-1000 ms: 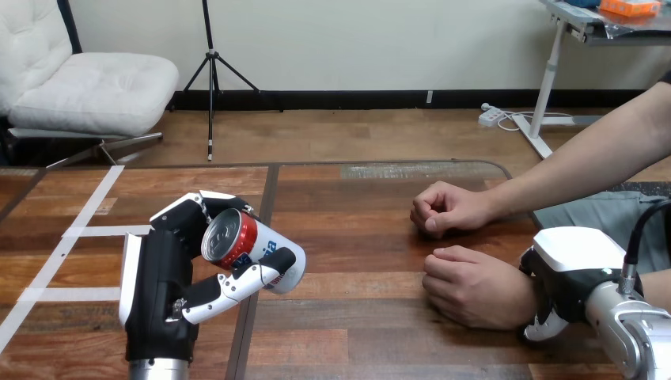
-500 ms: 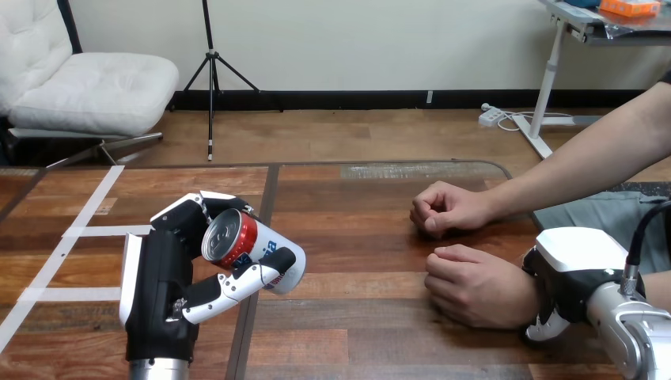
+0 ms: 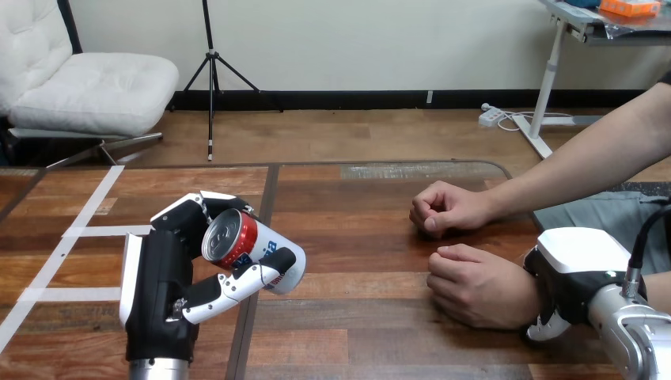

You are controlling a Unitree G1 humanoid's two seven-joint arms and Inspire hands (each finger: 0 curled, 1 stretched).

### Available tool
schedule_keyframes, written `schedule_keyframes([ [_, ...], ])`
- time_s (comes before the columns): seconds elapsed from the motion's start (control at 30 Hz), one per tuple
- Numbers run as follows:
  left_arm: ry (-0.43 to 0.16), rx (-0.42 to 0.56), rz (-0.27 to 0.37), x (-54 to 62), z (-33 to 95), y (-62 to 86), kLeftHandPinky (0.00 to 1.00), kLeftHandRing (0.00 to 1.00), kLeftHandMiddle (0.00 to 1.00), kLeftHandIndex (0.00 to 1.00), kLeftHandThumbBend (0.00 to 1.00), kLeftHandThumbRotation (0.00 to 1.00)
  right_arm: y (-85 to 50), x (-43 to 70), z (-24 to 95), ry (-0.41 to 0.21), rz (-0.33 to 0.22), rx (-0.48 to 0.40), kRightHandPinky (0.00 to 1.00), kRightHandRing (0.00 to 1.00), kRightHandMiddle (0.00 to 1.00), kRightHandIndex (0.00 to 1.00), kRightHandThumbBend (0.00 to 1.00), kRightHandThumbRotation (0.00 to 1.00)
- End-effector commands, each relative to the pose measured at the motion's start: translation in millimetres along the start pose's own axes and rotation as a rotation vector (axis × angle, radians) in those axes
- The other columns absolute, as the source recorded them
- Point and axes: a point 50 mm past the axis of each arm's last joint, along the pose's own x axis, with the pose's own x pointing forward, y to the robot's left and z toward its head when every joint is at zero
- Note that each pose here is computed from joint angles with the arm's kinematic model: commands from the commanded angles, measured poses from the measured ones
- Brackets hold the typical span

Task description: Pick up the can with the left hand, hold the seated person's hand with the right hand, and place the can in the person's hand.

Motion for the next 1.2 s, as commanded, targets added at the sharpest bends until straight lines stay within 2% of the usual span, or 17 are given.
schedule_keyframes([
  [0.0, -0.120, -0.001, -0.009, 17.9, 18.9, -1.5, 0.38, 0.40, 0.42, 0.44, 0.73, 0.00, 15.5, -1.7, -12.9, 0.048, 0.061, -0.001, 0.20, 0.31, 0.43, 0.63, 0.71, 0.00],
  [0.2, -0.116, -0.011, -0.007, 18.1, 18.5, -1.6, 0.38, 0.40, 0.42, 0.44, 0.73, 0.00, 15.5, -1.2, -12.1, 0.040, 0.055, -0.019, 0.22, 0.34, 0.45, 0.61, 0.71, 0.00],
  [0.6, -0.115, 0.008, -0.009, 18.5, 17.8, -1.5, 0.38, 0.40, 0.42, 0.44, 0.73, 0.00, 13.1, -2.2, -10.9, 0.026, -0.002, 0.026, 0.22, 0.33, 0.43, 0.51, 0.69, 0.00],
  [1.17, -0.107, -0.010, -0.014, 19.3, 16.9, -3.8, 0.38, 0.39, 0.42, 0.44, 0.73, 0.00, -7.9, -8.8, -10.1, 0.018, -0.087, 0.060, 0.27, 0.37, 0.45, 0.49, 0.79, 0.00],
])
